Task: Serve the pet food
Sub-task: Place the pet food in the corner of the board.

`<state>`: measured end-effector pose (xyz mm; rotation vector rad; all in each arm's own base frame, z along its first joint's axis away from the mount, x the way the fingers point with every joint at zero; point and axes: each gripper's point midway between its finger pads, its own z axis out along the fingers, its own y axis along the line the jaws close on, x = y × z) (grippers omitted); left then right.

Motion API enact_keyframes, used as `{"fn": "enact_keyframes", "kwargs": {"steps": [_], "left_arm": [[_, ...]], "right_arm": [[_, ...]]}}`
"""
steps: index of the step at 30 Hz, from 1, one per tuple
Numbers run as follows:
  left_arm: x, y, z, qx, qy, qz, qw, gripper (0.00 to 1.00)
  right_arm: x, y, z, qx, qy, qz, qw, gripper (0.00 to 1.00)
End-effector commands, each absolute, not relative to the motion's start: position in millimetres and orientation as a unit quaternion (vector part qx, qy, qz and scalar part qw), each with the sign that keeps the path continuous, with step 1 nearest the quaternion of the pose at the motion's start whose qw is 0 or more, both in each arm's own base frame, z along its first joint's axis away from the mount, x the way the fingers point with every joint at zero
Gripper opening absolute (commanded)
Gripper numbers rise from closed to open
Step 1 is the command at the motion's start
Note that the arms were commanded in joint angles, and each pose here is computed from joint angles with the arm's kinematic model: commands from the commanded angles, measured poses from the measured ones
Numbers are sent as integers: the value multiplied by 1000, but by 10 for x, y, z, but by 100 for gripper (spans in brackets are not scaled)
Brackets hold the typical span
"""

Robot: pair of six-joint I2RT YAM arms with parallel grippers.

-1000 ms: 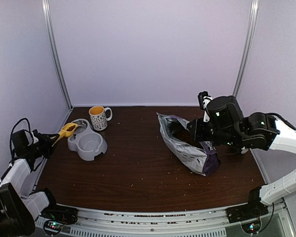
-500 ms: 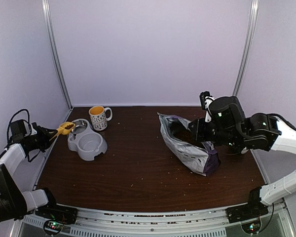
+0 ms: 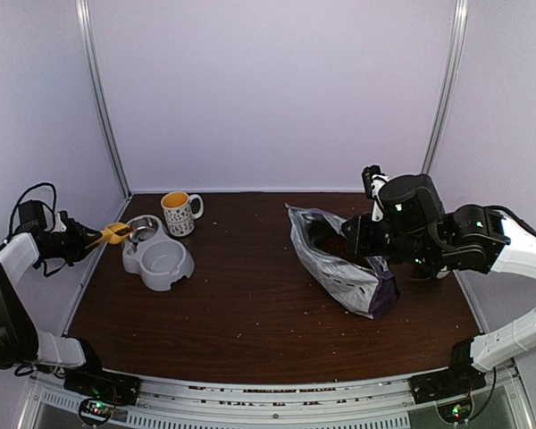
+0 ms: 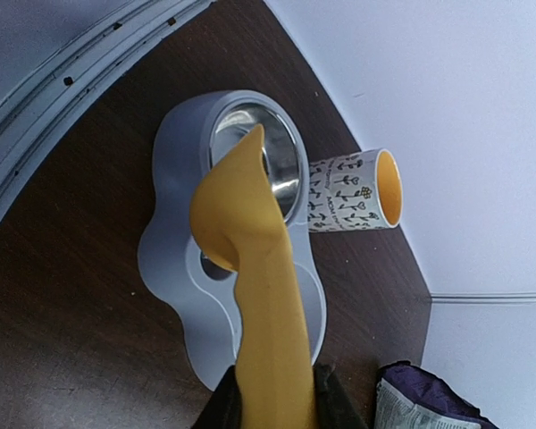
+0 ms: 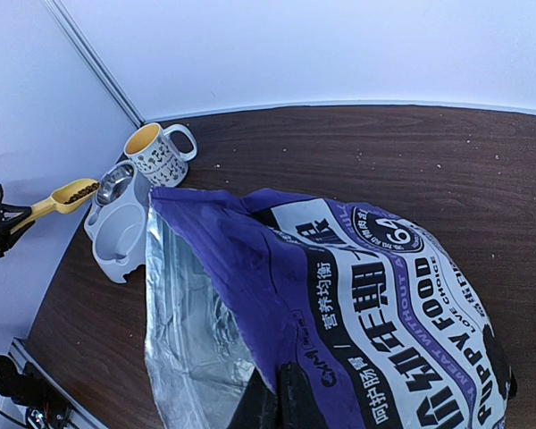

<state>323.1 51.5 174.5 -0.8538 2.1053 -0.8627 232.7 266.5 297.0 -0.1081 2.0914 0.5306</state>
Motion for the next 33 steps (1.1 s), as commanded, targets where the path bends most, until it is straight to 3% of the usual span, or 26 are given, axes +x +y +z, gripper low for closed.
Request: {"fn": "enact_keyframes", "kwargs": {"steps": [1, 20, 33], "left_arm": [[3286, 583, 1865, -296, 826, -311, 365, 10], [3428, 541, 1985, -248, 849, -299, 357, 9], [3506, 553, 2146, -208, 875, -239, 366, 7]], "right_arm": [[2347, 2631, 3071, -38, 845, 221, 485, 0], [2355, 2680, 3070, -45, 847, 220, 482, 0], [2356, 2700, 3084, -46, 847, 222, 481, 0]]}}
